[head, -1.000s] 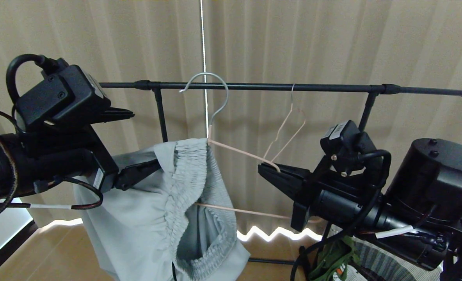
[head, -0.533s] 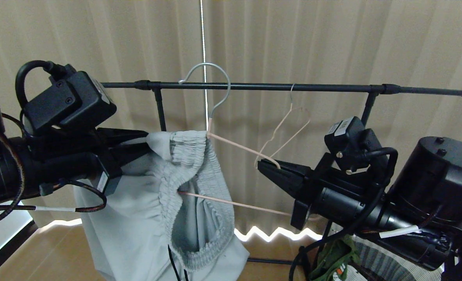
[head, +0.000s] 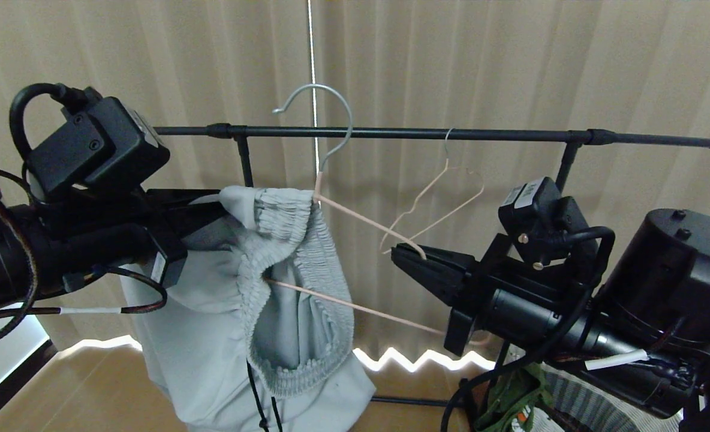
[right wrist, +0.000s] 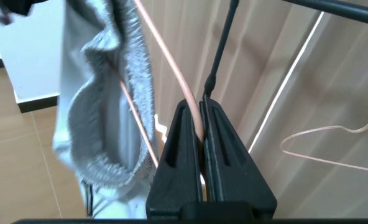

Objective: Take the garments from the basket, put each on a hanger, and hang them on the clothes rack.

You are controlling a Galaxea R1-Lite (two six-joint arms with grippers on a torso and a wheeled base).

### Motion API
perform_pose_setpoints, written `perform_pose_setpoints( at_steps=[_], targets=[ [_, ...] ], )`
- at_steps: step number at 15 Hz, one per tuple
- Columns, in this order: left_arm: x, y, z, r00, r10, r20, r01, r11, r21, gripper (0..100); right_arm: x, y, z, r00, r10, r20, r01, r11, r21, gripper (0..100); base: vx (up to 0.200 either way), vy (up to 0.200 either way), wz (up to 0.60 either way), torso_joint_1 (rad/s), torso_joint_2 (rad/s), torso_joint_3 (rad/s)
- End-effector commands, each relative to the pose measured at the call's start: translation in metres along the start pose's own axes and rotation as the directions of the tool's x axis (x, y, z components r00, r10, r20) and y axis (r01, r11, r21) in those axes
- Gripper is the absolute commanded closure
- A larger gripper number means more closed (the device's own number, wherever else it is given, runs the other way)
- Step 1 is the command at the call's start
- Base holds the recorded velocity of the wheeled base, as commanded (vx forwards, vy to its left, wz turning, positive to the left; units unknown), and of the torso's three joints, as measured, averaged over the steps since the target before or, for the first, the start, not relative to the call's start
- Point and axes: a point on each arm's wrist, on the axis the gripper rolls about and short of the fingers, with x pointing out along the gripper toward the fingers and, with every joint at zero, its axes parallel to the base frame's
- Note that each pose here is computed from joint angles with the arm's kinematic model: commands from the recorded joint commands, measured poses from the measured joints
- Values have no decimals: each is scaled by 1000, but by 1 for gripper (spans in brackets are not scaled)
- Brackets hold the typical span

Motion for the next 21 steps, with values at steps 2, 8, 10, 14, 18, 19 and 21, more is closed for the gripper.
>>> perform_pose_setpoints(
  at_steps=[2,8,10,14,18,19,21],
  targets=[
    [0,0,-9,1000,18,-20,-18,1000,-9,100,1,0,-1,1000,-4,-5,4,1000,-3,0,0,0,0,0,0,0],
    [1,9,-27,948,225,-223,-273,937,-216,100,-2,-9,-9,999,-43,11,44,992,-117,0,0,0,0,0,0,0],
    [3,1,-18,964,198,-179,-251,900,-356,100,2,-8,-16,999,-34,-8,33,992,-122,0,0,0,0,0,0,0],
    [5,0,-3,972,228,-56,-227,847,-480,100,9,7,-26,999,17,-43,-21,993,-119,0,0,0,0,0,0,0],
    [3,-8,5,980,198,-16,-181,860,-477,100,34,9,-38,997,23,-71,-31,992,-119,0,0,0,0,0,0,0],
    [2,-11,7,982,189,-3,-167,863,-476,100,40,8,-39,997,21,-68,-29,992,-119,0,0,0,0,0,0,0],
    [-1,-13,12,984,180,21,-148,867,-476,100,50,7,-47,996,20,-87,-31,993,-118,0,0,0,0,0,0,0]
  ],
)
